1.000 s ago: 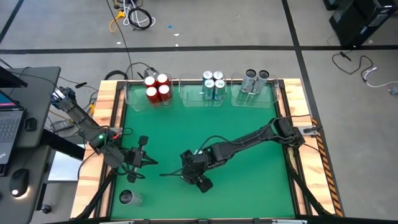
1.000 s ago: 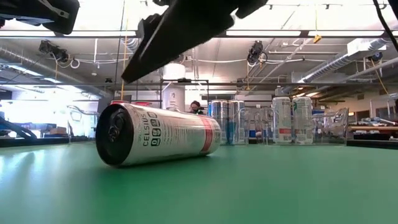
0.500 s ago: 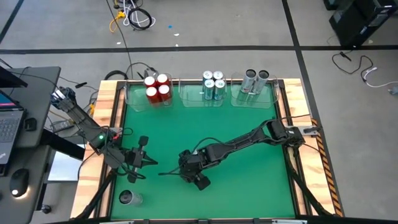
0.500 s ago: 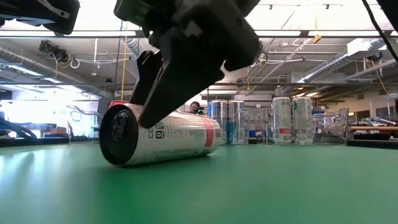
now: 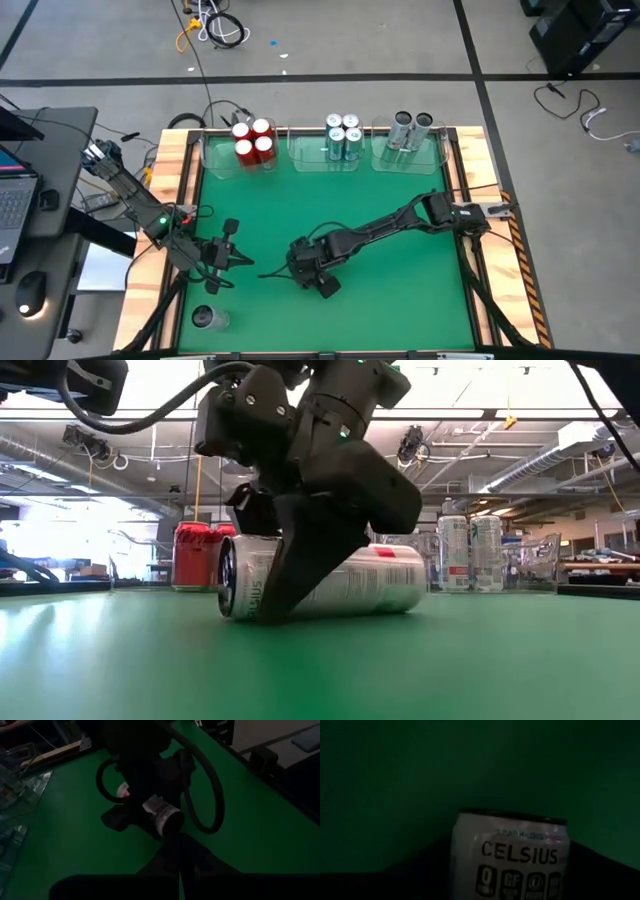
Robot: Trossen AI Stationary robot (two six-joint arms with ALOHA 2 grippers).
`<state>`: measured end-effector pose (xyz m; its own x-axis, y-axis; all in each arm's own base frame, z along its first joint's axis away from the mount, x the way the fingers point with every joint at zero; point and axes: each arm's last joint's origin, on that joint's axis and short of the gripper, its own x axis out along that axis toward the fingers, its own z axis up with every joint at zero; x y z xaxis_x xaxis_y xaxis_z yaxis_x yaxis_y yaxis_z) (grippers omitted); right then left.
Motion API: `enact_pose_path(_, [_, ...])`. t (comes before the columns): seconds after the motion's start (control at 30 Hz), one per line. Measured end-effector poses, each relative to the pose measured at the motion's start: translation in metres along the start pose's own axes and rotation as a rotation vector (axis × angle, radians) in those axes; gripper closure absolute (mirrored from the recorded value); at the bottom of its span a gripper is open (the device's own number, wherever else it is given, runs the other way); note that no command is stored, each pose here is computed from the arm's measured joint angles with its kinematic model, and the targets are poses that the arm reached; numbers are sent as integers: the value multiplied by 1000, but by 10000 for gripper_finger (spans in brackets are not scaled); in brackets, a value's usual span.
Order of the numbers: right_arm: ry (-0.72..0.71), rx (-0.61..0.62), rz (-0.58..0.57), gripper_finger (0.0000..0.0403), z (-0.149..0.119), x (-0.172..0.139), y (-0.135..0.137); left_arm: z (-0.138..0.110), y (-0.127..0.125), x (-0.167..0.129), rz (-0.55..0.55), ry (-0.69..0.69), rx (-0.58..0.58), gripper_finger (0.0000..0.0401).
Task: Sort soda cans
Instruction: Put the white soda can into the transparent right bin
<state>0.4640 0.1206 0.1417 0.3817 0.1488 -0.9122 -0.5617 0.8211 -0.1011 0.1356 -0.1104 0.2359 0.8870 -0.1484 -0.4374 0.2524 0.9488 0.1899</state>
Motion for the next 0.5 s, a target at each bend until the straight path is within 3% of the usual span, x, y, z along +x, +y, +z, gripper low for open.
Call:
enact_pose_path(0.13, [-3, -1, -68, 157, 8, -6, -5, 0, 0, 0, 0, -1, -1, 401])
enact_pose_path(0.5, [-116, 59, -275, 159, 47, -70, -31, 1, 1, 0, 21, -10, -4, 401])
